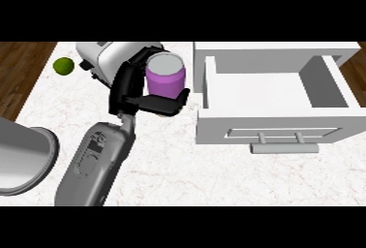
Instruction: Pick up the can, place it into the drawer and close the drawer
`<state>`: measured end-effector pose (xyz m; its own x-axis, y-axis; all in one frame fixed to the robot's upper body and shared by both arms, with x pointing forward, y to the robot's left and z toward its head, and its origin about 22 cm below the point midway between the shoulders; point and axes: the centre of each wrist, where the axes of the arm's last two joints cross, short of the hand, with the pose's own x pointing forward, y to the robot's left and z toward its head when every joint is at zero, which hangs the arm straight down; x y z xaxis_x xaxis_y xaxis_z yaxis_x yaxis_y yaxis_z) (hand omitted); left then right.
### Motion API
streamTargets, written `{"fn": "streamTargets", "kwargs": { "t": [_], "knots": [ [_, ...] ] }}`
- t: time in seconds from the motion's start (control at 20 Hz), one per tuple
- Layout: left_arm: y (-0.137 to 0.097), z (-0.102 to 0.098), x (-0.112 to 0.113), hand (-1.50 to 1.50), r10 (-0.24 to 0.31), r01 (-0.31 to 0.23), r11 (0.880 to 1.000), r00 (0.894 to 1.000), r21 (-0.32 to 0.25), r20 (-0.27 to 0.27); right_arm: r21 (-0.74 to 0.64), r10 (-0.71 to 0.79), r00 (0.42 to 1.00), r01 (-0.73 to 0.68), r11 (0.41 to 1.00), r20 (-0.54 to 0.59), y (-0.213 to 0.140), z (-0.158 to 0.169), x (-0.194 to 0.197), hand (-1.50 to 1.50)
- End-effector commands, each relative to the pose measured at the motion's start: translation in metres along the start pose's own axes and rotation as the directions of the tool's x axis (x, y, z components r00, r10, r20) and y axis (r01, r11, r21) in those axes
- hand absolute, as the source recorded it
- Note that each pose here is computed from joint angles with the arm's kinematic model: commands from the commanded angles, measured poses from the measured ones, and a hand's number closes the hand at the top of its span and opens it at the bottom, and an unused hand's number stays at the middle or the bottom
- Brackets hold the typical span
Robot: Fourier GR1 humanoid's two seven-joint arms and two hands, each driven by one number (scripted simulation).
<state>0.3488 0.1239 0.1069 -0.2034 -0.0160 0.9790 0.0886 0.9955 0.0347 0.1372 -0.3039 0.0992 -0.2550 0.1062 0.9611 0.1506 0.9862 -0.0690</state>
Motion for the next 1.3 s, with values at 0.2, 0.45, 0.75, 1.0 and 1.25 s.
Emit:
{"fn": "streamTargets", "kwargs": {
  "t": [0.2,0.45,0.75,1.0,1.25],
  "knots": [
    [-0.047,-0.041,0.055,1.5,-0.03,0.032,0.999,0.998,-0.041,0.052,-0.013,-0.003,1.0,0.003,1.0,0.003,0.006,-0.009,-0.009,-1.5],
    [-0.077,-0.054,0.09,1.5,-0.034,0.036,0.998,0.999,-0.048,0.033,0.004,-0.006,1.0,0.006,1.0,0.008,0.003,0.011,0.005,-1.5],
    [-0.103,-0.078,0.108,1.5,-0.079,0.08,0.997,0.995,-0.018,0.052,0.014,-0.015,1.0,0.015,1.0,0.004,-0.003,0.002,0.004,-1.5],
    [-0.11,-0.094,0.118,1.5,-0.072,0.073,0.997,0.997,-0.03,0.011,0.015,-0.013,1.0,0.013,1.0,0.01,-0.016,0.003,-0.004,-1.5],
    [-0.124,-0.103,0.124,1.5,-0.12,0.121,0.992,0.993,-0.021,0.007,0.041,0.007,1.0,-0.008,0.999,0.029,-0.014,-0.012,0.01,-1.5]
  ]
}}
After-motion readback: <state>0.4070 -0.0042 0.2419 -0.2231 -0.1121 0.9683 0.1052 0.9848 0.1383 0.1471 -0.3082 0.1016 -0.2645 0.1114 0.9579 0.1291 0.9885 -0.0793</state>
